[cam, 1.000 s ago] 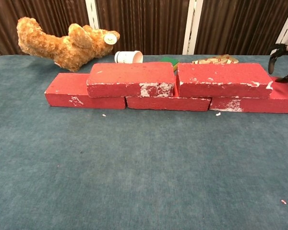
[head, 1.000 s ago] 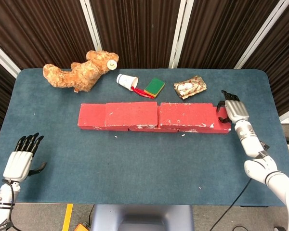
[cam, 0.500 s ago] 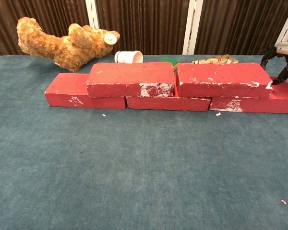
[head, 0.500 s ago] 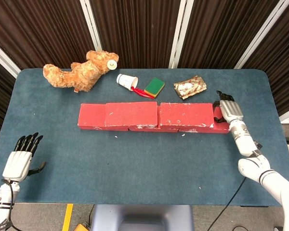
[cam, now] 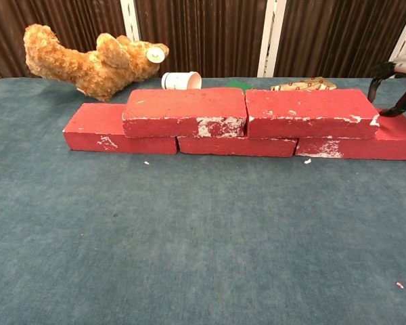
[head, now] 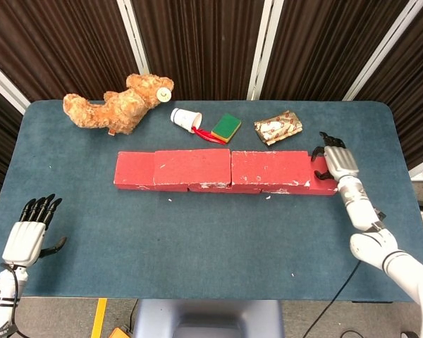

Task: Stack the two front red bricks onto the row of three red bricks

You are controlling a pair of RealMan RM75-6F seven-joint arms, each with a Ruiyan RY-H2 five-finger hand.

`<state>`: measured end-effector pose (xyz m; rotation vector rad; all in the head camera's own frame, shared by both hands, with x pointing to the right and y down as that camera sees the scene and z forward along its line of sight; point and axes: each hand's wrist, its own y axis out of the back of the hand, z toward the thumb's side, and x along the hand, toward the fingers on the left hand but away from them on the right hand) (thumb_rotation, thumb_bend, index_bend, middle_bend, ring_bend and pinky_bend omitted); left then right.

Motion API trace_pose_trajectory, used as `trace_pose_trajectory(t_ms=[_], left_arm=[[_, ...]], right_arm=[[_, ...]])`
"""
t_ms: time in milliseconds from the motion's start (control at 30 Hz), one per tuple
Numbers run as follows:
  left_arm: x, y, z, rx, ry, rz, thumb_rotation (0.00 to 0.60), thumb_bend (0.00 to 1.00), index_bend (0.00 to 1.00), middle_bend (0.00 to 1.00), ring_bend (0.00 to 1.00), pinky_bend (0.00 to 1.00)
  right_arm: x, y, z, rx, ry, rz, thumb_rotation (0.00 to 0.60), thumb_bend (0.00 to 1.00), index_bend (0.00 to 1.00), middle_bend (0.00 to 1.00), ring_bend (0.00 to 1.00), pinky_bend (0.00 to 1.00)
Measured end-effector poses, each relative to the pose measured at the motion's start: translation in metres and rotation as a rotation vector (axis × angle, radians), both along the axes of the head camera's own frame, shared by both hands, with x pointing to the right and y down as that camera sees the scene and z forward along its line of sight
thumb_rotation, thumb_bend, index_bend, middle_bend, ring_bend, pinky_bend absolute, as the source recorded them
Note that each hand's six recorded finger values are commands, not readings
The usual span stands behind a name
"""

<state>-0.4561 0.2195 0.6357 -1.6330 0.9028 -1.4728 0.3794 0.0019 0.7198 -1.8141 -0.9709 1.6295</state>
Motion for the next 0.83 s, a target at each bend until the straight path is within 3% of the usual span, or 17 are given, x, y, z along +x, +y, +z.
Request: trace_pose_trajectory(t_ms=[100, 200, 367, 633, 700, 833], left_arm=[[0.000, 0.000, -0.002, 0.007, -0.002, -0.001, 0.600, 0.28, 0.00, 0.00, 0.00, 0.05], [0.002, 0.001, -0.005, 0.020, -0.004, 0.002, 0.600, 0.28, 0.00, 0.00, 0.00, 0.05], [0.010, 0.003, -0.013, 0.051, -0.006, 0.015, 0.600, 0.29, 0.00, 0.00, 0.00, 0.05], [0.010, 0.006, -0.027, 0.084, -0.011, 0.012, 0.600, 0.30, 0.00, 0.00, 0.00, 0.05], [0.008, 0.005, -0.028, 0.084, -0.018, 0.006, 0.600, 0.30, 0.00, 0.00, 0.00, 0.05], [0.007, 0.005, -0.030, 0.086, -0.025, -0.002, 0.600, 0.30, 0.00, 0.00, 0.00, 0.05]], right_arm=[[0.009, 0.007, -0.013, 0.029, -0.019, 0.009, 0.600, 0.35, 0.09, 0.00, 0.00, 0.06], [0.014, 0.021, -0.033, 0.073, -0.046, 0.000, 0.600, 0.30, 0.01, 0.00, 0.00, 0.03], [0.026, 0.066, -0.075, 0.168, -0.058, -0.040, 0.600, 0.27, 0.00, 0.00, 0.00, 0.00], [0.057, 0.169, -0.137, 0.300, 0.132, -0.050, 0.600, 0.27, 0.00, 0.00, 0.00, 0.00], [0.057, 0.187, -0.146, 0.310, 0.166, -0.067, 0.600, 0.27, 0.00, 0.00, 0.00, 0.00], [0.052, 0.201, -0.158, 0.325, 0.161, -0.083, 0.600, 0.27, 0.00, 0.00, 0.00, 0.00]])
